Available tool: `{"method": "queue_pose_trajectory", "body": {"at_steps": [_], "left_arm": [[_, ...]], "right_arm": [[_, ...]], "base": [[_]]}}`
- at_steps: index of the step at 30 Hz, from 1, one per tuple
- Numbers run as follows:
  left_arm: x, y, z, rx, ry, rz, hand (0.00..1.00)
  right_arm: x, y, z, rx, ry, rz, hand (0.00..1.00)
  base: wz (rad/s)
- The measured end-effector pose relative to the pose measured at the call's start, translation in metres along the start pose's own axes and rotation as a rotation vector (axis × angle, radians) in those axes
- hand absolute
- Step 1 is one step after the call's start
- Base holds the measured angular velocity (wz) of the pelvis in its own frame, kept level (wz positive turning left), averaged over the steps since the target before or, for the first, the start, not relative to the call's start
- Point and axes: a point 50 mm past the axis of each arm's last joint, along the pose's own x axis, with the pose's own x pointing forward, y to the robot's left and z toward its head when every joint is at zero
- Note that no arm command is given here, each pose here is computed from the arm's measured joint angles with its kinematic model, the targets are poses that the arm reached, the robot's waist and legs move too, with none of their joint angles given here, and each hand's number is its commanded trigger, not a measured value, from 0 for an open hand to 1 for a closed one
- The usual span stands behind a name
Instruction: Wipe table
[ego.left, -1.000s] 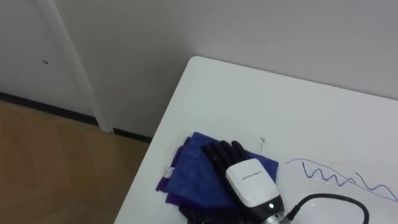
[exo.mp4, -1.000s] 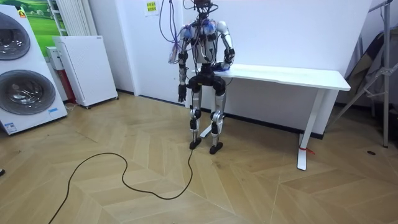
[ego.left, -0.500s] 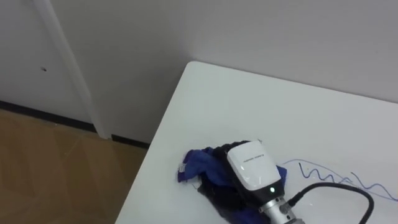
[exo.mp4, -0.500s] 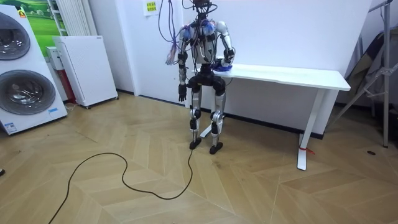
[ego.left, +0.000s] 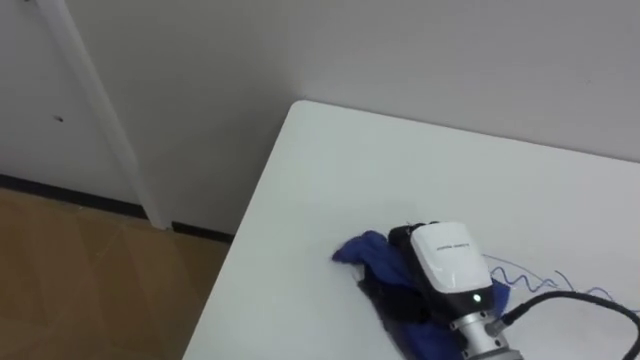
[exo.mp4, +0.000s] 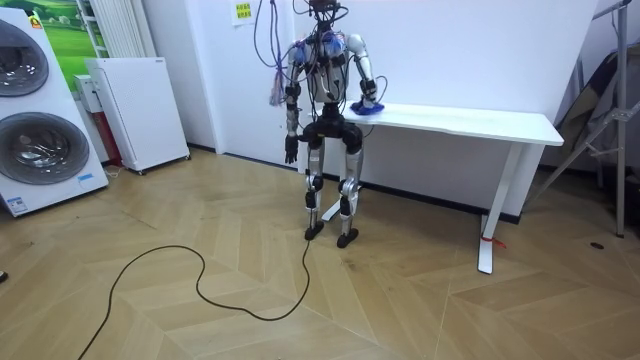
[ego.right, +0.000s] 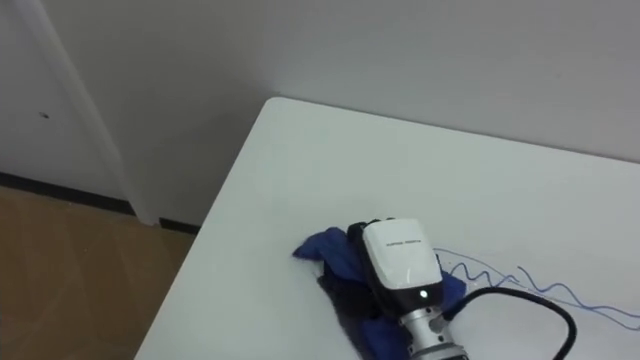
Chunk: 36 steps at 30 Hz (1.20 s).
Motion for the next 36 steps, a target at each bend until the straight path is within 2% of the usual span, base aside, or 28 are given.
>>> {"method": "queue_pose_trajectory", "body": {"at_steps": [5,9,12,16,19,23,26,31,36], "left_arm": [[-0.001,-0.004,-0.004,-0.003,0.006,-0.009,0.0],[-0.001,-0.007,-0.005,0.0,0.009,-0.019,0.0],[-0.001,-0.009,-0.005,-0.012,0.01,-0.02,0.0],[-0.003,-0.01,-0.01,-0.038,0.01,-0.018,0.0],[-0.006,-0.008,-0.015,-0.044,-0.002,-0.007,0.0],[-0.006,-0.002,-0.018,-0.068,0.001,0.005,0.0],[-0.008,0.002,-0.032,-0.095,0.03,0.019,0.0],[-0.014,0.008,-0.061,-0.176,0.108,0.06,0.0],[-0.014,0.008,-0.061,-0.168,0.109,0.065,0.0]], "right_arm": [[0.004,0.003,-0.004,0.151,0.097,0.037,1.0],[0.032,-0.003,-0.002,0.215,0.131,0.059,1.0],[0.062,-0.015,-0.005,0.215,0.139,0.05,1.0],[0.096,-0.034,-0.03,0.243,0.24,0.009,1.0],[0.1,-0.046,-0.057,0.281,0.336,-0.025,1.0],[0.087,-0.052,-0.094,0.297,0.457,-0.074,1.0],[0.058,-0.042,-0.124,0.314,0.623,-0.098,1.0],[-0.014,-0.019,-0.155,0.32,0.853,-0.117,1.0],[-0.06,-0.012,-0.169,0.287,0.976,-0.147,1.0]], "base": [[-0.01],[-0.03],[-0.01],[0.11],[0.19],[0.1],[0.19],[-0.01],[-0.02]]}}
